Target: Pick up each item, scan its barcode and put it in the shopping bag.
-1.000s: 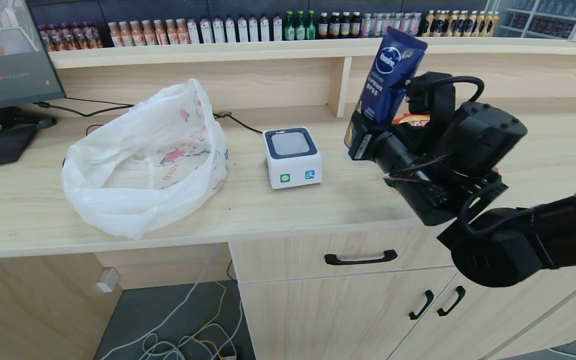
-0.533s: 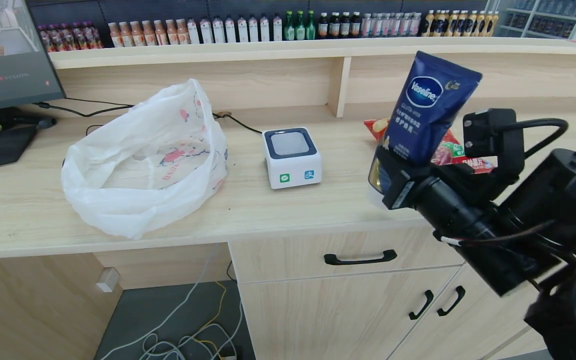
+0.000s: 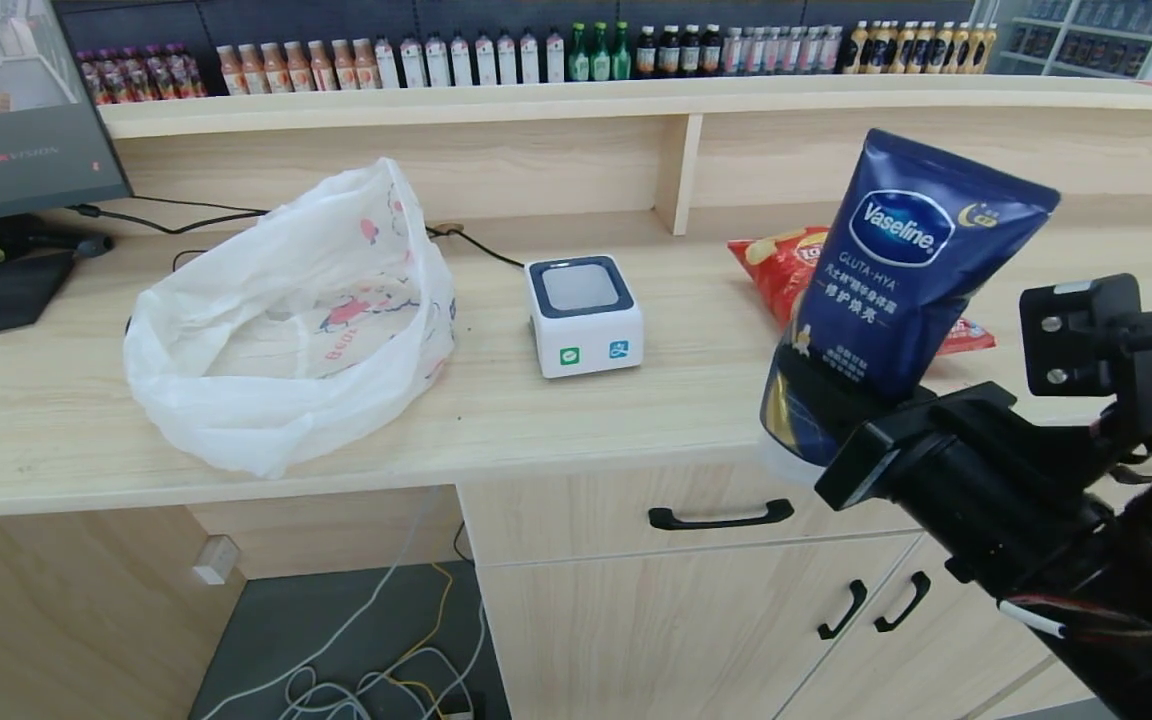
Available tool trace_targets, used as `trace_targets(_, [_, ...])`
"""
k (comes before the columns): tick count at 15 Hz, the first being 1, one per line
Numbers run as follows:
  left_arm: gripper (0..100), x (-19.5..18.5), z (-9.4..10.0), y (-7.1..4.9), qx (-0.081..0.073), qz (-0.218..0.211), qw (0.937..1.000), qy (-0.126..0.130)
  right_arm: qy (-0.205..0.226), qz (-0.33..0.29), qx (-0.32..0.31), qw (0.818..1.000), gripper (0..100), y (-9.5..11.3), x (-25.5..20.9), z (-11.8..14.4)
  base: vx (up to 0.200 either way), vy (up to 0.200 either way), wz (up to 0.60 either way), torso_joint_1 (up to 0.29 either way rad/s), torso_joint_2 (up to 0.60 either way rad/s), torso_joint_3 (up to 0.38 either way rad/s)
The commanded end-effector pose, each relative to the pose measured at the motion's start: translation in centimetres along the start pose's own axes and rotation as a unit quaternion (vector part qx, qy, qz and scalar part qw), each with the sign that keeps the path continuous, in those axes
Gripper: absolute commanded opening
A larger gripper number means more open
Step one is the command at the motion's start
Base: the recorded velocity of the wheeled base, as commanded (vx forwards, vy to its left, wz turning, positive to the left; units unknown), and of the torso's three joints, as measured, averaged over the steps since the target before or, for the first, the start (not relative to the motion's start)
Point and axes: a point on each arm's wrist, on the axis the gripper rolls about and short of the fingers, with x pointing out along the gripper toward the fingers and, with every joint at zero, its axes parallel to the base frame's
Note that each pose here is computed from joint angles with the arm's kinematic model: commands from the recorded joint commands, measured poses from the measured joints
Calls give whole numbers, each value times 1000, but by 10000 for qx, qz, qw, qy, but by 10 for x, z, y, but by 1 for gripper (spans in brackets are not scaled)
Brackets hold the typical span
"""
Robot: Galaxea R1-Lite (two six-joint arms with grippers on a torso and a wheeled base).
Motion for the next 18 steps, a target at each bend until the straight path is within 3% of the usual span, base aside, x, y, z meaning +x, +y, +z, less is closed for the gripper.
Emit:
trace_targets(1, [100, 0, 0, 0, -1, 1, 10000, -2, -2, 37, -34, 10000, 0, -1, -6, 1, 0, 0, 0, 0, 0, 0])
trace_targets(4, [100, 0, 0, 0, -1, 1, 10000, -2, 19, 379, -246, 9990, 0, 6, -14, 1, 0, 0, 0, 0, 0, 0])
trace_targets(7, [100, 0, 0, 0, -1, 1, 10000, -2, -105, 478, -959, 9942, 0, 10, -16, 6, 0, 0, 0, 0, 0, 0])
trace_targets(10, [100, 0, 0, 0, -1, 1, 10000, -2, -259, 851, -1676, 9818, 0, 29, -20, 10, 0, 0, 0, 0, 0, 0])
trace_targets(13, [100, 0, 0, 0, -1, 1, 10000, -2, -494, 1171, -2591, 9575, 0, 50, -23, 14, 0, 0, 0, 0, 0, 0])
trace_targets(14, [100, 0, 0, 0, -1, 1, 10000, -2, -491, 1180, -2612, 9568, 0, 51, -23, 13, 0, 0, 0, 0, 0, 0])
trace_targets(15, [100, 0, 0, 0, -1, 1, 10000, -2, -733, 1196, -2959, 9449, 0, 69, -22, 23, 0, 0, 0, 0, 0, 0])
trace_targets(16, [100, 0, 0, 0, -1, 1, 10000, -2, -764, 1191, -3078, 9409, 0, 74, -21, 24, 0, 0, 0, 0, 0, 0])
trace_targets(18, [100, 0, 0, 0, -1, 1, 10000, -2, -934, 1303, -3596, 9192, 0, 107, -17, 26, 0, 0, 0, 0, 0, 0])
